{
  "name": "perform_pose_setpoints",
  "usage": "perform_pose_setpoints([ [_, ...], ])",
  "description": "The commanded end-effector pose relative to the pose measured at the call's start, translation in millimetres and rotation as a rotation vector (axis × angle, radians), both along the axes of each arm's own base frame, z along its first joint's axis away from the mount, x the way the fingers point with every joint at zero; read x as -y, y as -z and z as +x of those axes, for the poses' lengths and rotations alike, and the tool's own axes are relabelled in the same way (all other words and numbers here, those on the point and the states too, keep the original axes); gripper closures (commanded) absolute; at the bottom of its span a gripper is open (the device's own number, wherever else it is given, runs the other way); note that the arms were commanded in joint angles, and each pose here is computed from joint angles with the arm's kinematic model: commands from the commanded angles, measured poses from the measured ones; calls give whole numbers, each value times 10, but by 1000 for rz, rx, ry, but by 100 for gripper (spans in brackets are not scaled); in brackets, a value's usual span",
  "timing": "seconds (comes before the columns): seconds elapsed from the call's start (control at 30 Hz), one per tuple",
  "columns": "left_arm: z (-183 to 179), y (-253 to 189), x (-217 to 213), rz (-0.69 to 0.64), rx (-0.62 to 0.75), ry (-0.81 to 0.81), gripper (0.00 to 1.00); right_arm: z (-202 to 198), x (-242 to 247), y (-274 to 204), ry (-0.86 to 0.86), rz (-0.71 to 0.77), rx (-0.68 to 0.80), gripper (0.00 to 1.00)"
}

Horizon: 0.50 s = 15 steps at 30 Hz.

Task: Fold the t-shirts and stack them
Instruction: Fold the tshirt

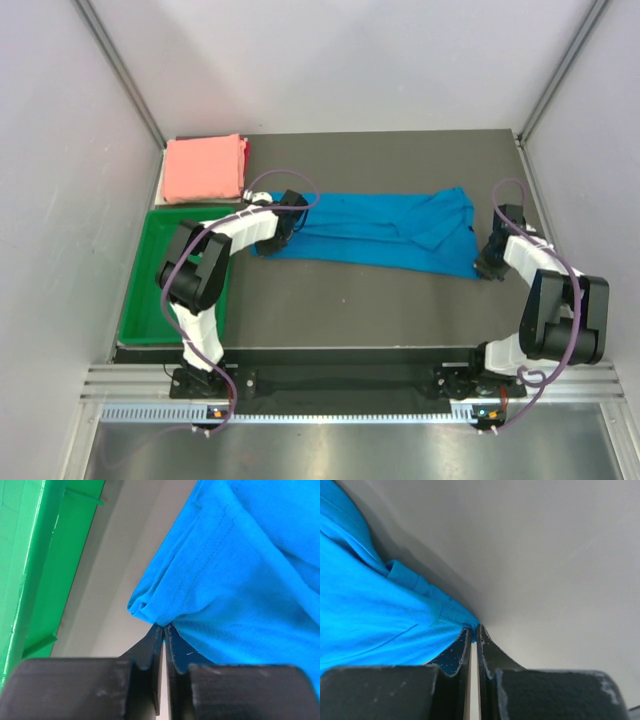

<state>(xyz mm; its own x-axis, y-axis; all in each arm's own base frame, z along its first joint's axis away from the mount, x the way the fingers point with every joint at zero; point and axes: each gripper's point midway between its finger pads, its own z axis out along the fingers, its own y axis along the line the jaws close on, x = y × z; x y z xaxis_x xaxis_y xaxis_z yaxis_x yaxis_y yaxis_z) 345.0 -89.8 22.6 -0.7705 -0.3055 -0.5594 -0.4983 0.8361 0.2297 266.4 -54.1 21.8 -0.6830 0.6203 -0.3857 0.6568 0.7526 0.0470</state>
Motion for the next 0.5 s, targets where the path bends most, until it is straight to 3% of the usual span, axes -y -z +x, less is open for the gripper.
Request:
perform_pose_setpoints([
  [0.0,-256,-19,-200,84,-95,9,86,-104,115,-133,11,-80,13,94],
  [0.03,-269,-27,-192,81,-101,10,77,-108,116,-146,9,-82,18,92],
  [0.17,-278,-160,-87,27,-106,42,67,-159,167,-279,10,-113,14,76],
  [0.3,-148,-446,37,-35,-47,83,65,-17,156,-588,17,-107,94,65],
  [0.47,62,-643,187,-109,-23,128,64,232,-98,-783,2,-13,178,61],
])
